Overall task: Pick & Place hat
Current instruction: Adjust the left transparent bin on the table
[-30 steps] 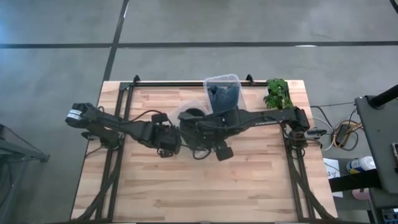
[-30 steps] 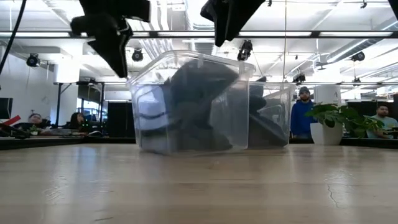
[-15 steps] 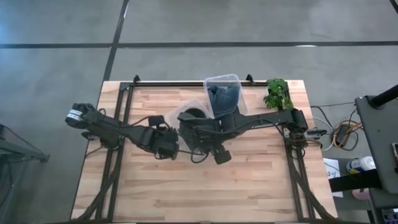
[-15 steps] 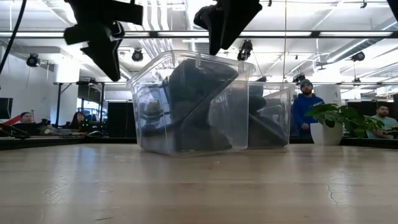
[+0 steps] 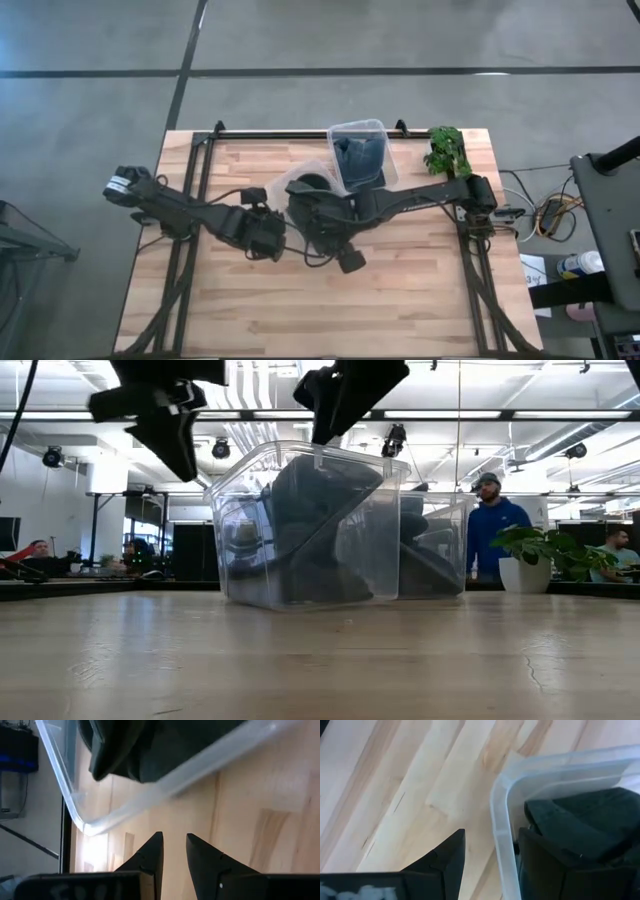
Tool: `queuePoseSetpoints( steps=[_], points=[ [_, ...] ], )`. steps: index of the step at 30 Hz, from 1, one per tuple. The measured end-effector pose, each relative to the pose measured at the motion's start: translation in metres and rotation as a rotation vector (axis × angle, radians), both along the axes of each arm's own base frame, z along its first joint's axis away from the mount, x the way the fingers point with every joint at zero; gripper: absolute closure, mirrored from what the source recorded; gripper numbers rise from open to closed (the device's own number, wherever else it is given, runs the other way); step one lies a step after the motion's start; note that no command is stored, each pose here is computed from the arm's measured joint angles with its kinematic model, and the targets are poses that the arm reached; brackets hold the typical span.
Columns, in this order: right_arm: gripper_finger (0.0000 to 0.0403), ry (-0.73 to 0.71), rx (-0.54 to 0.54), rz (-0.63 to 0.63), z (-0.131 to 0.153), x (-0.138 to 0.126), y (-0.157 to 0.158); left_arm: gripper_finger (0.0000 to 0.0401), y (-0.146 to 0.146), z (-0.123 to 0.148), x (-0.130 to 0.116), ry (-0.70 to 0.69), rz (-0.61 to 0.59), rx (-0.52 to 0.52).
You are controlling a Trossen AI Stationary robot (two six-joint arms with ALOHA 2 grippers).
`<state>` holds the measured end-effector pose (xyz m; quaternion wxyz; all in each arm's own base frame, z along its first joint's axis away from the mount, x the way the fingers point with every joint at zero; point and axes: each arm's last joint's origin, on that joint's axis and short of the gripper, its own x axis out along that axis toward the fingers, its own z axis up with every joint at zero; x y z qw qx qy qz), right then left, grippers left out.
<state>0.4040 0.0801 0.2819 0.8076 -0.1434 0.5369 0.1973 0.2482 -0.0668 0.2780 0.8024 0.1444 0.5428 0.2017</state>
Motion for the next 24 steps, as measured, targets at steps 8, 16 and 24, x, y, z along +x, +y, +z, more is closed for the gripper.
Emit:
queuePoseSetpoints(
  steps=[8, 16, 24],
  points=[
    [0.0225, -0.07, 0.005, -0.017, -0.019, 0.008, 0.001, 0.0323, -0.011, 0.0, -0.015, 0.055, 0.006, 0.001],
    [0.0274, -0.235, 0.035, -0.145, -0.01, 0.027, -0.022, 0.0323, -0.009, 0.018, -0.047, 0.076, 0.061, -0.029],
    [0.0375, -0.296, 0.025, -0.223, -0.007, 0.034, -0.043, 0.0323, -0.004, 0.027, -0.059, 0.047, 0.111, -0.064]
  ],
)
